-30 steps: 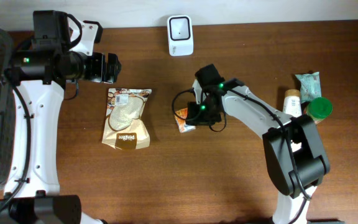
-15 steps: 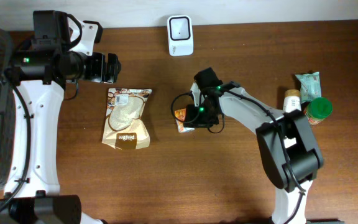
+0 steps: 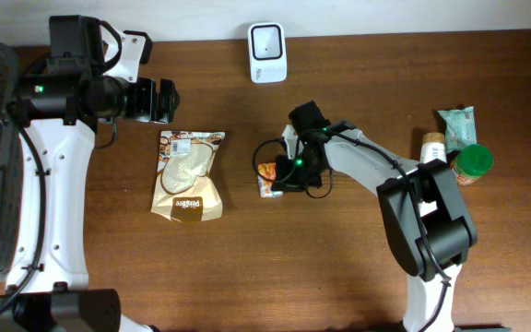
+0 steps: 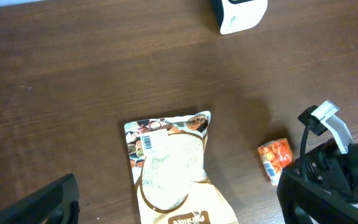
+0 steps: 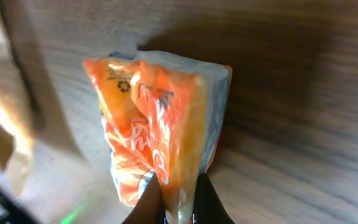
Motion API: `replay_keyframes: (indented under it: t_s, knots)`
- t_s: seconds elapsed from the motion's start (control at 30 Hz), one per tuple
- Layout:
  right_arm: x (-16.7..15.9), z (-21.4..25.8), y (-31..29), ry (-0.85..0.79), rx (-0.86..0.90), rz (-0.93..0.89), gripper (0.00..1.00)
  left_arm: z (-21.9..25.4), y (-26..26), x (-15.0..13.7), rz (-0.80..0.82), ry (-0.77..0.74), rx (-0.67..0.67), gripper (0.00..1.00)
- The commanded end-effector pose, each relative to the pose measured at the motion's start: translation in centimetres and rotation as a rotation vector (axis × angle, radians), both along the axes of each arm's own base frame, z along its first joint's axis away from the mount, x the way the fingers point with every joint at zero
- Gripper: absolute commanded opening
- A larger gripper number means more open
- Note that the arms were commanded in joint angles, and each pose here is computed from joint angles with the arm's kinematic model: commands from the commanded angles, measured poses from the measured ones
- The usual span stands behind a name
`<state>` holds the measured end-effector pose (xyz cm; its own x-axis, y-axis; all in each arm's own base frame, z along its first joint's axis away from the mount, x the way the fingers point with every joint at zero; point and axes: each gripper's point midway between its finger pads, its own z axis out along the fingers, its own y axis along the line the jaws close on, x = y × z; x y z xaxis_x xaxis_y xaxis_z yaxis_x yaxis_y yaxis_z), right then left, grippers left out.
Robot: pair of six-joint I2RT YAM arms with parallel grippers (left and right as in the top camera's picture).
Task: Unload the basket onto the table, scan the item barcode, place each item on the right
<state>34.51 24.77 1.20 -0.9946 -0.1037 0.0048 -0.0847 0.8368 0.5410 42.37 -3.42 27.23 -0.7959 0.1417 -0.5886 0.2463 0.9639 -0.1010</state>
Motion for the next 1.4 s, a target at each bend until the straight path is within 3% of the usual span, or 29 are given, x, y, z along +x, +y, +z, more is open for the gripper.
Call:
replay_keyframes:
  t_s: [0.0, 0.2, 0.47, 0.93, 1.13, 1.37]
  knots:
    - [0.1, 5.8, 1.2, -0.035, 0.262, 0.058, 0.04, 0.0, 0.2, 0.1, -0.008, -0.003, 0.006, 0.99]
    - [0.5, 16.3, -0.5, -0.156, 0.616, 0.102, 0.04, 0.0, 0.2, 0.1, -0.008, -0.003, 0.006, 0.99]
    - [0.5, 24.7, -5.5, -0.216, 0.936, 0.081, 0.04, 0.0, 0.2, 0.1, -0.008, -0.003, 0.006, 0.99]
    - [1.1, 25.5, -8.2, -0.194, 0.982, 0.004, 0.04, 0.0, 0.2, 0.1, -0.008, -0.003, 0.006, 0.99]
    - [3.6, 23.1, -6.4, -0.242, 0.707, -0.059, 0.04, 0.0, 0.2, 0.1, -0.008, -0.003, 0.006, 0.99]
    - [8.4, 25.4, -6.7, -0.46, 0.127, -0.125, 0.04, 0.0, 0.2, 0.1, -0.008, -0.003, 0.006, 0.99]
